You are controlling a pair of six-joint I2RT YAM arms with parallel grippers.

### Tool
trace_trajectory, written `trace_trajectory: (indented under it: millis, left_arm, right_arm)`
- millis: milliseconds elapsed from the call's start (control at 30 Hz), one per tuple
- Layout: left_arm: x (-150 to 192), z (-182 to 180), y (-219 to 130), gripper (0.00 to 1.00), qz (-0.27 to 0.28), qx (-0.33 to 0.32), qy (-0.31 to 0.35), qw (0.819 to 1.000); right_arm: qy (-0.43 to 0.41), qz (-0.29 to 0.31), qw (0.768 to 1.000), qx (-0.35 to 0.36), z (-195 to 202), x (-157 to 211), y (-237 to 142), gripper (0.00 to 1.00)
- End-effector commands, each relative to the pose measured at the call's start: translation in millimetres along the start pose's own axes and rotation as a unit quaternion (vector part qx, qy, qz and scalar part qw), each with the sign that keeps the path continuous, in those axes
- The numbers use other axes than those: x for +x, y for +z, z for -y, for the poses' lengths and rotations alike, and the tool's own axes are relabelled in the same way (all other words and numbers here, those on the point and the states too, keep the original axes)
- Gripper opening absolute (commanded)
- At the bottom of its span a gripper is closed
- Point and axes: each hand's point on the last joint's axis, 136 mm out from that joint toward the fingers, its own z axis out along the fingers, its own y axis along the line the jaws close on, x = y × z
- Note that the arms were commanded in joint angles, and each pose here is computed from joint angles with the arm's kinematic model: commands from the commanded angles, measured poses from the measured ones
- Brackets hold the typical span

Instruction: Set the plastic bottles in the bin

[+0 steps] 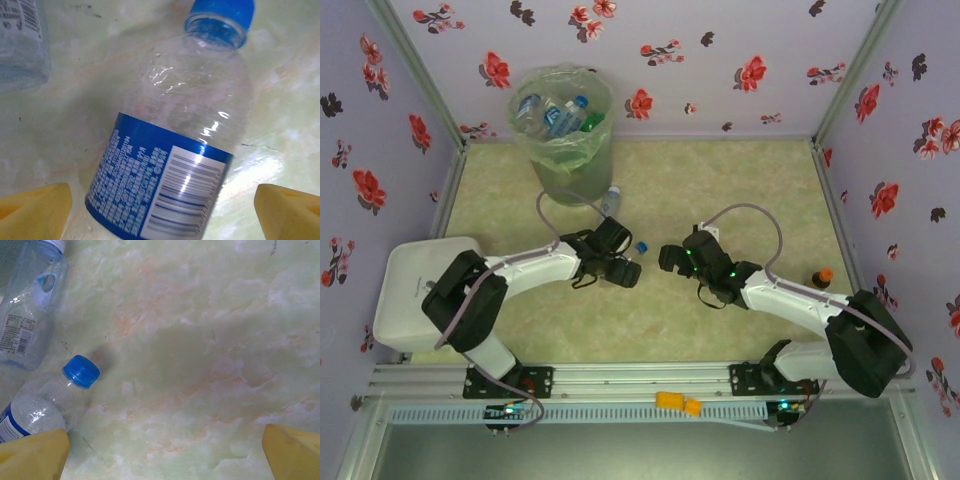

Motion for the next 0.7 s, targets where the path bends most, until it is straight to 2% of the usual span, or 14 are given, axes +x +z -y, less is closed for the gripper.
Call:
trace_trajectory:
  millis: [0,167,333,500,667]
  left_arm:
    - [-2.8,-3.3,5.0,0.88,-0.010,-0.021,0.027,0.999]
    - [-2.6,-3.3,12.9,0.79,-0.018,-0.029,0.038,0.999]
    - [-6.6,3.6,7.7,0.58,-0.005,-0.023,0.044,0.999]
    - [-23.8,9.0,-17.8,0.53,0.044,-0.008,0.030,0.999]
    - [-50.8,8.0,-65.0,0.50,0.121,0.001,0.012,0.993]
  right_arm:
    - [0.002,0.022,1.000,0.013,3.5,-10.6,-5.1,1.00]
    - [0.007,0.031,0.999,0.019,10.2,-10.9,-11.3,1.00]
    - [0.009,0.035,0.999,0.023,14.4,-10.9,-13.7,1.00]
    - [0.017,0.036,0.999,0.014,11.6,-14.9,-14.5,0.99]
    - [0.028,0.030,0.997,-0.068,-20.2,-25.3,-20.8,1.00]
